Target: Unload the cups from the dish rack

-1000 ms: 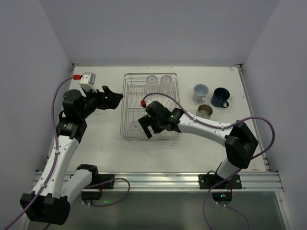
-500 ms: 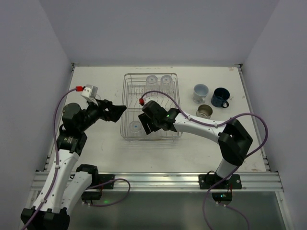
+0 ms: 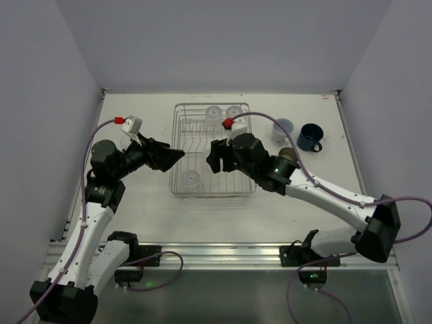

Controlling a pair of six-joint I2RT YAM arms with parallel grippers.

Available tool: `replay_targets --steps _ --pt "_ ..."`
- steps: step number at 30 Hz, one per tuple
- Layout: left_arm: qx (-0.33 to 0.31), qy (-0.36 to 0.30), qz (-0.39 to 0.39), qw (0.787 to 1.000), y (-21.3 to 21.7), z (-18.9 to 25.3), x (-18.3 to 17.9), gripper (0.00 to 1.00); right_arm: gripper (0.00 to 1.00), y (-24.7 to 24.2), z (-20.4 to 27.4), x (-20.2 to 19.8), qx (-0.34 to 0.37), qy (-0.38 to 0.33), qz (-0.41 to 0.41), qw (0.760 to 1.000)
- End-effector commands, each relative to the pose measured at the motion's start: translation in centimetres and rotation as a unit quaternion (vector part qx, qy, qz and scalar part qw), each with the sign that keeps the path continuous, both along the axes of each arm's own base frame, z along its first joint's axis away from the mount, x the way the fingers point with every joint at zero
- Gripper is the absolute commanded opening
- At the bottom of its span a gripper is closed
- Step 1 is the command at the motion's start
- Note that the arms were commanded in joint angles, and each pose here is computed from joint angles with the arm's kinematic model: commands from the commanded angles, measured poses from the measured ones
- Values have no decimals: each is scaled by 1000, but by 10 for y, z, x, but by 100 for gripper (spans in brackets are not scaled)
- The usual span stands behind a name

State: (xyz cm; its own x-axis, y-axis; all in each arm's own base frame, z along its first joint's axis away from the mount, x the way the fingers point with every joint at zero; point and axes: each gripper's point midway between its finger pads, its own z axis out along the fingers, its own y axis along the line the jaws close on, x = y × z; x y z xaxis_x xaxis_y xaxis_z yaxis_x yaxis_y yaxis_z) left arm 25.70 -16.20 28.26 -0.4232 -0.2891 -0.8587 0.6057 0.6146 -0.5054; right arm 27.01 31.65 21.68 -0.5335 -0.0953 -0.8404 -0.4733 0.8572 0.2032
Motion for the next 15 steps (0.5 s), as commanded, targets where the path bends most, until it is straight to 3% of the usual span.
replay_targets --steps 1,3,4,6,15 --pt "-45 -20 -53 997 -15 33 -14 93 18 -6 54 5 136 -48 -19 989" --pt "-64 -12 -78 995 -21 37 -20 93 18 -3 99 -11 248 -64 28 966" --pt "-71 -1 -90 993 -24 33 -22 92 18 -10 90 -11 266 -56 32 962" --pt "-97 3 -124 987 -32 40 -32 91 19 -7 122 -30 343 -65 88 933" --pt "-136 51 -208 967 -64 28 -52 86 19 9 147 -47 444 -24 174 879"
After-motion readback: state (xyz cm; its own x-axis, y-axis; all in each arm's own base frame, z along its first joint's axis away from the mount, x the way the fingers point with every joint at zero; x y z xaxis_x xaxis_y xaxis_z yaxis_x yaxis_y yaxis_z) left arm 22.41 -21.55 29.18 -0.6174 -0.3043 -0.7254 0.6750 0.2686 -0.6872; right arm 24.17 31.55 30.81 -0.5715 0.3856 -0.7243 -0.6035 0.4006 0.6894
